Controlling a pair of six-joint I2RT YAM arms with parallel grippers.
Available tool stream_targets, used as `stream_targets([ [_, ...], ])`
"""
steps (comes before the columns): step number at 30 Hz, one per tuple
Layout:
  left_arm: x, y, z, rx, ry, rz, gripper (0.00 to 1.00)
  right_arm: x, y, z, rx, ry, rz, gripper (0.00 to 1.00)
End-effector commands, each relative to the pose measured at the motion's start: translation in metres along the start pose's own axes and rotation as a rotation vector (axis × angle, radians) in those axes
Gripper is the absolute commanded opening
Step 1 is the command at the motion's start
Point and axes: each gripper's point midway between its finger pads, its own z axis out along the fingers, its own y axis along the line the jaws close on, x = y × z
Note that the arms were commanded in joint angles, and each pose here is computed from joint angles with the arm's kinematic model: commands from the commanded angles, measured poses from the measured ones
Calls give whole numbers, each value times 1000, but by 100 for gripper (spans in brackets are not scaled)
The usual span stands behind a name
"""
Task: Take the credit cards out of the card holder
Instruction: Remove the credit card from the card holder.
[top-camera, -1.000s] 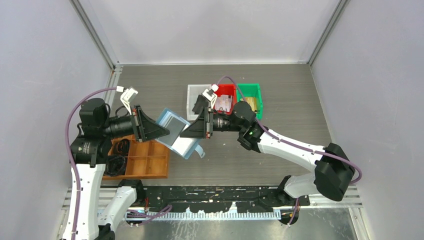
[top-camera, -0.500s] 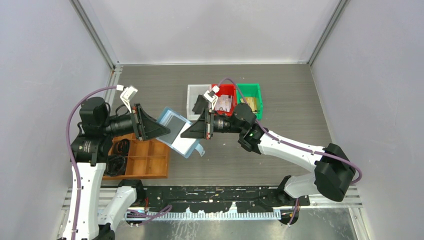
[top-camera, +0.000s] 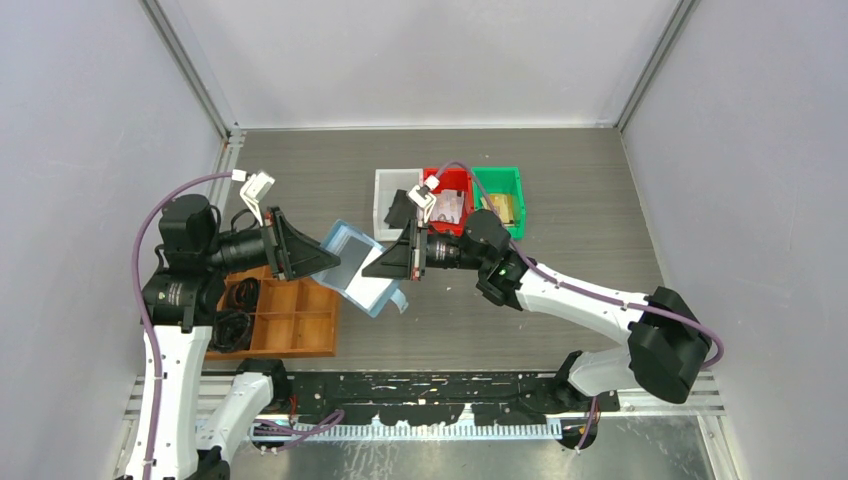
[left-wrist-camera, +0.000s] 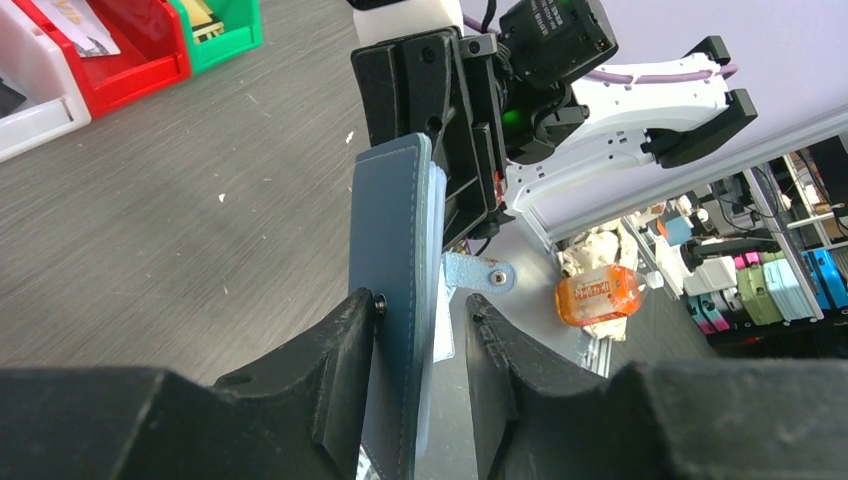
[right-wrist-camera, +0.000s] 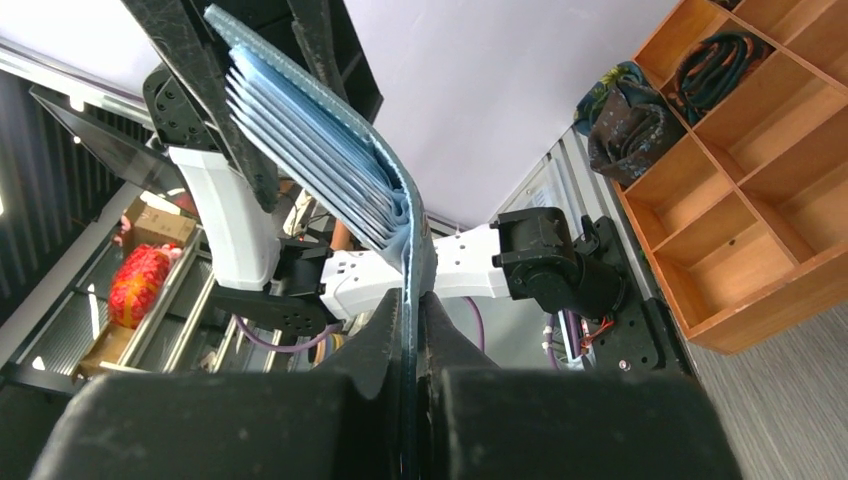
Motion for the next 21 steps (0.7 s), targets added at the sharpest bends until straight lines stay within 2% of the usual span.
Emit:
stream_targets([
  [1,-5,-11,-2,40,-16,57,39,-10,28,-6,-62,-50,-76,1],
  [21,-6,8,-3,-70,-66,105,23,-10,43,-6,-96,-46,-102,1],
])
